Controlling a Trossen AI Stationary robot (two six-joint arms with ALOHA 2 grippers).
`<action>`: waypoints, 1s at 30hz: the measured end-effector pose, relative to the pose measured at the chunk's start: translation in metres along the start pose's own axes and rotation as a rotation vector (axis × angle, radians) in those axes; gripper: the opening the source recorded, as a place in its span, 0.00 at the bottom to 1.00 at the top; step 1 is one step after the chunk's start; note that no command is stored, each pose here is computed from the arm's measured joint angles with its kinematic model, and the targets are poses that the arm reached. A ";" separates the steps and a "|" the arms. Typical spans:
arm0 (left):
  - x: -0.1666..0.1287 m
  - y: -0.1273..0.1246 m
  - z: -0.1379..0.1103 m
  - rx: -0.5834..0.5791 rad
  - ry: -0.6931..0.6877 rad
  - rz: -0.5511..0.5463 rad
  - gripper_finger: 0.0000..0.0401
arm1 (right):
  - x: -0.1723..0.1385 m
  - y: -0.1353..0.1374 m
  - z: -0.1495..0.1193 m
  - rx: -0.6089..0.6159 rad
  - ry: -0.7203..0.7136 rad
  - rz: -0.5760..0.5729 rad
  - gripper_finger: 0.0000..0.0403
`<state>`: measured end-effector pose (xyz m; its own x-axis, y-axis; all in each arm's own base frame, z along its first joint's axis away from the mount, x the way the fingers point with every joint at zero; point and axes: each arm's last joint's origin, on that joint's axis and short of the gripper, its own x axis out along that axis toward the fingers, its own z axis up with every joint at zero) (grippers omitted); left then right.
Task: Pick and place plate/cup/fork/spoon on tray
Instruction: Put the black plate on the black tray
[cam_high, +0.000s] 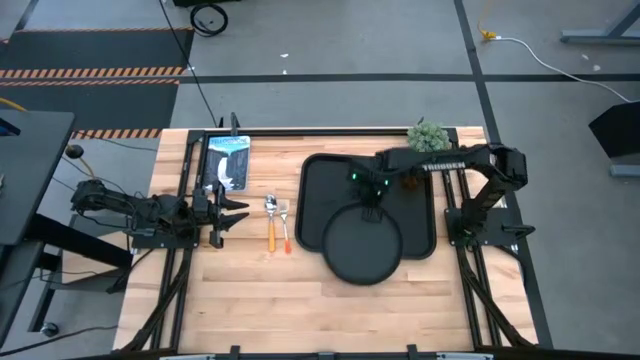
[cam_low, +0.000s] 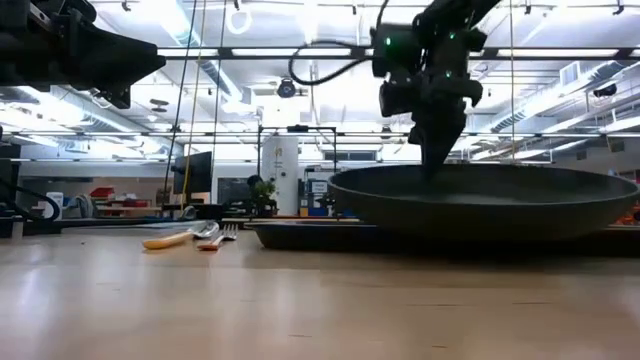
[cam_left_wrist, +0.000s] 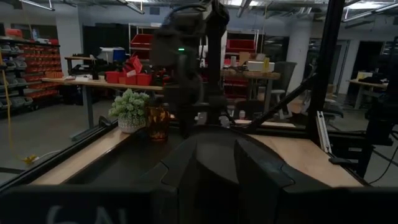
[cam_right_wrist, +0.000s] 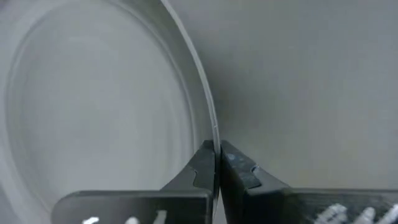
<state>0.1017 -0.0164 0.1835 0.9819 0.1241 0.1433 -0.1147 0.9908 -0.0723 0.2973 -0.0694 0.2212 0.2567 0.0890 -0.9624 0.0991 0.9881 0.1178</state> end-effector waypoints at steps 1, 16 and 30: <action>0.000 0.000 0.000 0.000 0.000 0.000 0.29 | -0.001 -0.007 -0.001 -0.020 -0.002 0.004 0.03; 0.000 0.000 0.000 0.000 0.000 0.000 0.29 | -0.014 -0.077 -0.023 -0.249 0.054 -0.088 0.03; 0.000 0.000 0.000 0.000 0.000 0.000 0.29 | -0.014 -0.077 -0.028 -0.325 0.123 -0.085 0.08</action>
<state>0.1017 -0.0164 0.1835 0.9819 0.1241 0.1433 -0.1147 0.9908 -0.0724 0.2588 -0.1428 0.2187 0.1411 0.0001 -0.9900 -0.2015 0.9791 -0.0286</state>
